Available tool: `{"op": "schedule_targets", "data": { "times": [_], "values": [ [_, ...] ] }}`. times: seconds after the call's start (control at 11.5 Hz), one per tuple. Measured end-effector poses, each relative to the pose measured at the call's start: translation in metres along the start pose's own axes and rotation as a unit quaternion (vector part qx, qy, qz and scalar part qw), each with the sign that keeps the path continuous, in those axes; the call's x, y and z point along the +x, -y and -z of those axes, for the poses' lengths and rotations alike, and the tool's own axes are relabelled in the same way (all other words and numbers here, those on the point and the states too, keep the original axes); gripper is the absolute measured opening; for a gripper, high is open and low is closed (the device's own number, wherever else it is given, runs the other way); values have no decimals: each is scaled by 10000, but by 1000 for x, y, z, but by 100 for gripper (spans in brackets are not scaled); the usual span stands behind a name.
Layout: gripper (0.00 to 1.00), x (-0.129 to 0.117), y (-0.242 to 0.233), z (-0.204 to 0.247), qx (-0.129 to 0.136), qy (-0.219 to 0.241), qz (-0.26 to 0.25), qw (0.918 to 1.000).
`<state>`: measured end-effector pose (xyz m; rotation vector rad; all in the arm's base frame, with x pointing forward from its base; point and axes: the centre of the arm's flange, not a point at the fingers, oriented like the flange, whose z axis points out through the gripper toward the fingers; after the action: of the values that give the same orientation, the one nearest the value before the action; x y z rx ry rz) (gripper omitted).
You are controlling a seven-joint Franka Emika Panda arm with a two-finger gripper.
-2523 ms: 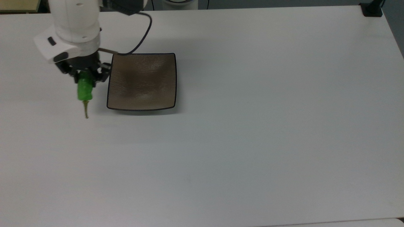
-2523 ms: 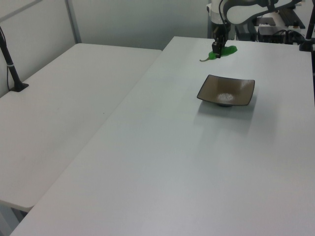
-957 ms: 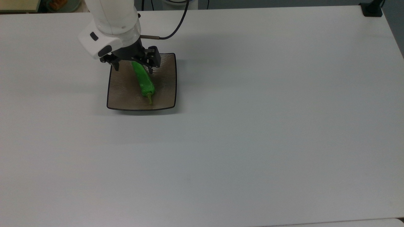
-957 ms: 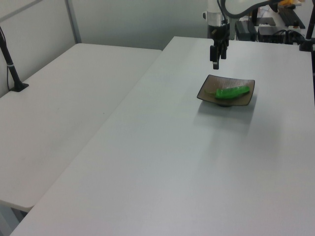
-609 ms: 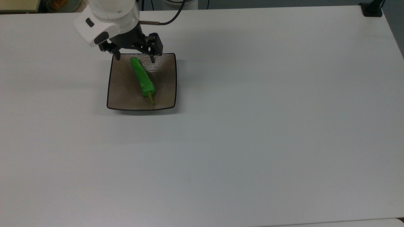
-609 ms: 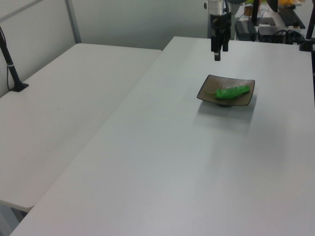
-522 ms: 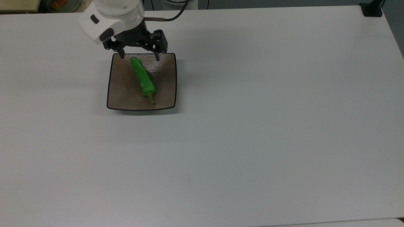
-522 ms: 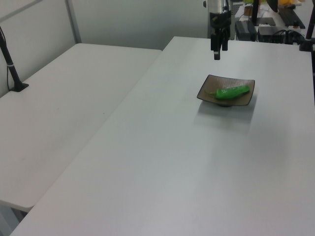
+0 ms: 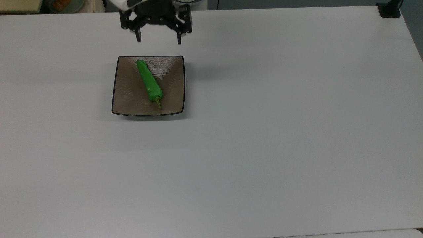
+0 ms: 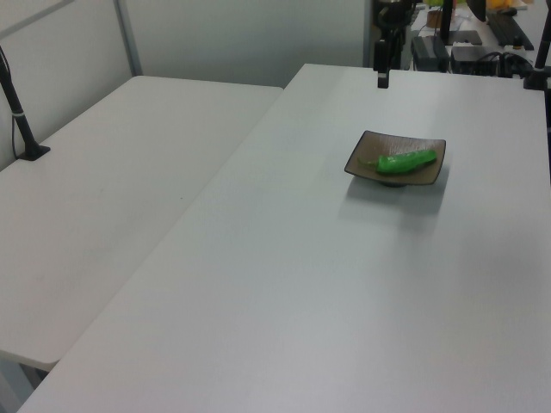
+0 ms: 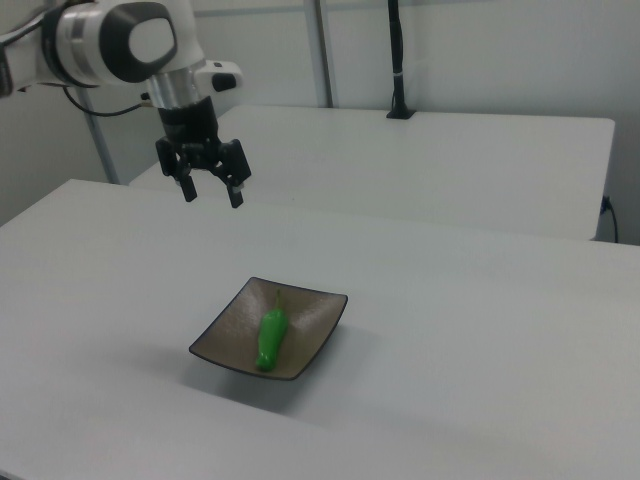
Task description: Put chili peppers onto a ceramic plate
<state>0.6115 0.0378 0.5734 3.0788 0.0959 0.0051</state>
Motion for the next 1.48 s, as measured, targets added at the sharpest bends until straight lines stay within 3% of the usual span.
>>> {"op": "schedule_targets", "data": {
  "times": [0.43,0.61,1.48],
  "values": [
    [100,-36,19,21,-118,-60,116,9998],
    [100,-43,24,13,119,41,99,9999],
    [100,-46,5,9,217,32,-104,9997]
  ]
}}
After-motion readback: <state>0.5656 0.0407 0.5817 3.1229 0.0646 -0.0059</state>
